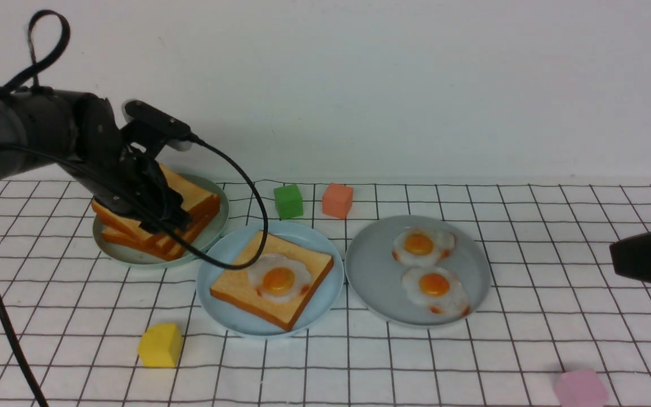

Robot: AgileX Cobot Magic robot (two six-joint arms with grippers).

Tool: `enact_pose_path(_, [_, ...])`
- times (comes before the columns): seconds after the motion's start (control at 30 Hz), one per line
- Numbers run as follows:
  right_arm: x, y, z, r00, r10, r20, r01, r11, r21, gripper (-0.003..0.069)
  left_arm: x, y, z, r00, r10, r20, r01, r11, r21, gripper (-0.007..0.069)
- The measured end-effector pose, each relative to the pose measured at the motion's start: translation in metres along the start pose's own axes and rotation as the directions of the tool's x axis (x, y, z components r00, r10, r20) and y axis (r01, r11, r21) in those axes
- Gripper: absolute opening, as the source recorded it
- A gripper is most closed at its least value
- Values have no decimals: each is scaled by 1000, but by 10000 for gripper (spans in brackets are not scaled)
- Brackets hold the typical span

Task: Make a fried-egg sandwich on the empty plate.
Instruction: Use the left arm to grab a slice of bread

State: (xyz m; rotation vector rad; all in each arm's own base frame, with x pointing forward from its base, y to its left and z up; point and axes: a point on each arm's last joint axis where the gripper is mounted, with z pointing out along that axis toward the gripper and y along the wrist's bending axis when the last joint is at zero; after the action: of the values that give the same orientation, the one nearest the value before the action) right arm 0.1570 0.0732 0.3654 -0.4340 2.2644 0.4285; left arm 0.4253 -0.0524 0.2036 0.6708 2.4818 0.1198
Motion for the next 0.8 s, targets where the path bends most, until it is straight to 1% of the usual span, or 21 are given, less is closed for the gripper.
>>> enact_pose_path(0.2, [11, -2, 8, 999, 8, -42, -8, 1000, 2, 13, 4, -1, 16, 999, 33, -17, -33, 999, -4, 414])
enact_pose_path(0.3, [17, -3, 12, 997, 13, -74, -13, 1000, 1, 14, 5, 0, 19, 999, 49, -21, -49, 999, -12, 395])
enact_pose_path(0.4, [19, -2, 13, 996, 22, -91, -22, 1000, -8, 14, 4, 0, 20, 998, 58, -20, -58, 998, -18, 302])
enact_pose_path(0.53, [20, -2, 14, 995, 29, -95, -31, 999, -17, 16, 4, 1, 20, 998, 64, -17, -64, 998, -20, 115])
enact_pose_path(0.57, [20, -1, 14, 995, 31, -95, -33, 999, -19, 17, 4, 0, 20, 998, 65, -17, -65, 998, -20, 53])
enact_pose_path(0.6, [20, -1, 14, 995, 28, -95, -30, 999, -20, 17, 3, 0, 19, 998, 67, -16, -67, 998, -20, 22])
enact_pose_path(0.63, [20, -1, 14, 995, 22, -95, -24, 1000, -20, 17, 3, 0, 18, 998, 67, -13, -67, 998, -21, 6])
enact_pose_path(0.8, [20, -1, 13, 996, 14, -92, -16, 1000, -21, 17, -3, 3, -1, 998, 62, 14, -62, 998, -33, 0])
